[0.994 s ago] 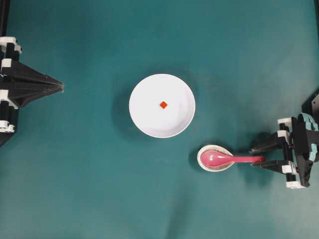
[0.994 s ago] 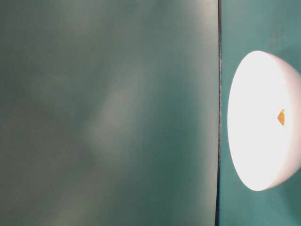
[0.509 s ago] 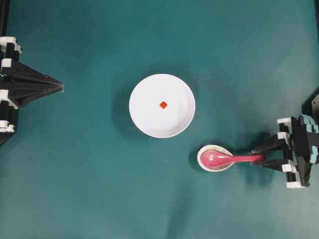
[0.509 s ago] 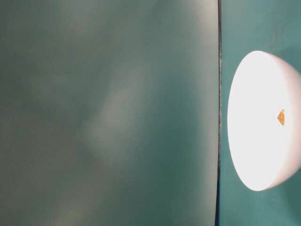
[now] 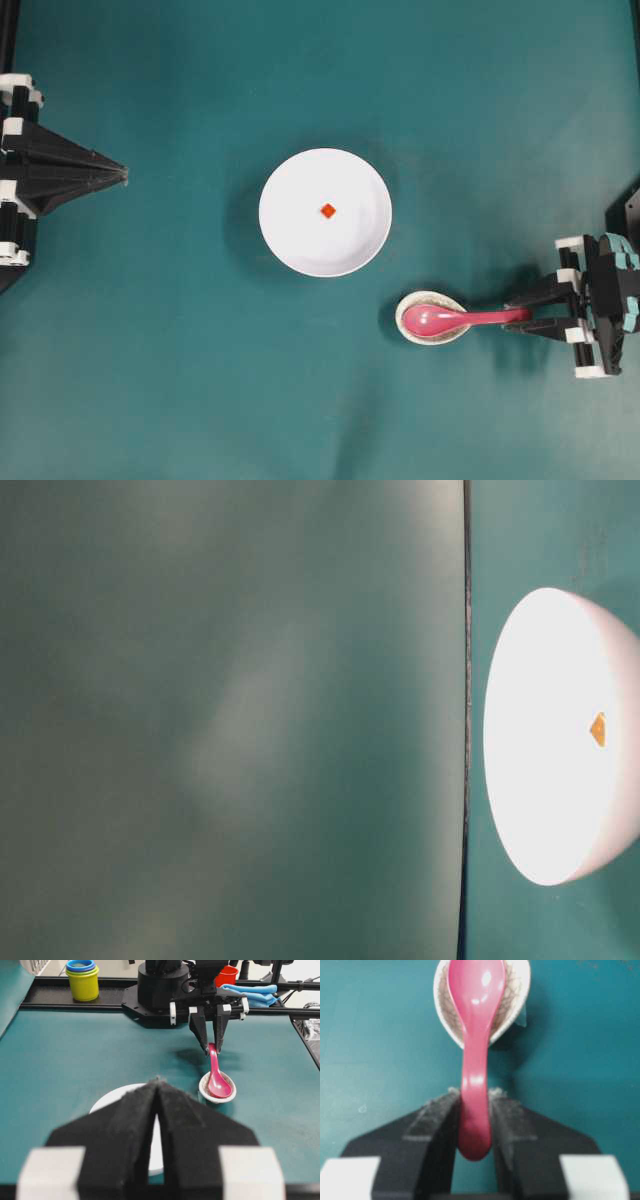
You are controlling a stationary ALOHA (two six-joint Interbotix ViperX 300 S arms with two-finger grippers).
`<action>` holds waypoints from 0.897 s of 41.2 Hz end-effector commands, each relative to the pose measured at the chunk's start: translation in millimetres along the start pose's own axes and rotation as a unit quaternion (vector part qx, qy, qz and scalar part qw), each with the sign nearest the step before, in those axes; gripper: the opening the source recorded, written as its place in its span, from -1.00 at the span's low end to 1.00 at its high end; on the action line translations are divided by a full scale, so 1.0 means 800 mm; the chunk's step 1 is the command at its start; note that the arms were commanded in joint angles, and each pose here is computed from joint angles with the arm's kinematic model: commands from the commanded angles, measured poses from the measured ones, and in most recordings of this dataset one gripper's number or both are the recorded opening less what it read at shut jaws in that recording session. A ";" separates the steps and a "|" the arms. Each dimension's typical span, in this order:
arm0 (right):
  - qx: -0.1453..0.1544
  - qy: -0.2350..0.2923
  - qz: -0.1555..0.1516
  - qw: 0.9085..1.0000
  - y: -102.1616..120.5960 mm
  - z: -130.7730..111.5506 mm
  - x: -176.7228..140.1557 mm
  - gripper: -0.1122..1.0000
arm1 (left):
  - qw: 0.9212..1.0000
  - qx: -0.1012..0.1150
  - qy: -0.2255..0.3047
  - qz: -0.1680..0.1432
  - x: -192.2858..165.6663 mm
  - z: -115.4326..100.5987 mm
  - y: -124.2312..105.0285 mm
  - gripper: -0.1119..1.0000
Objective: Grip the spoon and scoop the red block from the bowl with right arm.
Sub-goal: 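Lift the spoon with the right gripper and carry it over the white bowl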
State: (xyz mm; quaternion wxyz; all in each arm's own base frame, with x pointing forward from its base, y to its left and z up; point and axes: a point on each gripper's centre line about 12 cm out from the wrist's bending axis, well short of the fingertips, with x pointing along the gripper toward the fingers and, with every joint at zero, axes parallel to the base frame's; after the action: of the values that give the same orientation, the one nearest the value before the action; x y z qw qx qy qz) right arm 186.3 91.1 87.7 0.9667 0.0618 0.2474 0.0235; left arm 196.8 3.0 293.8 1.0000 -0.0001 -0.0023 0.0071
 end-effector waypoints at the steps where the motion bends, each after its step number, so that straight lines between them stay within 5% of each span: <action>1: 0.004 -0.018 0.007 1.000 0.004 0.008 -0.002 -0.34 | 1.000 0.001 -0.013 0.001 0.003 0.013 0.000 -0.79; 12: 0.006 -0.055 0.022 0.998 0.008 0.030 -0.010 -0.34 | 1.000 0.001 -0.012 0.001 0.003 0.012 0.001 -0.79; 29: 0.055 -0.191 0.006 0.980 -0.021 0.126 -0.045 -0.34 | 1.000 0.000 -0.011 0.001 0.003 0.012 0.001 -0.79; 37: 0.070 -0.215 0.002 0.974 -0.037 0.175 -0.064 -0.34 | 1.000 0.000 -0.010 0.001 0.003 0.012 0.001 -0.79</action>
State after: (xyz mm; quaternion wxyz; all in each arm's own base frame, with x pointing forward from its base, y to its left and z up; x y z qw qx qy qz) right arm 203.7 47.3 206.3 0.9915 0.1181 0.0536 -0.0062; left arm 196.6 3.3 293.7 1.0000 -0.0001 -0.0015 0.0079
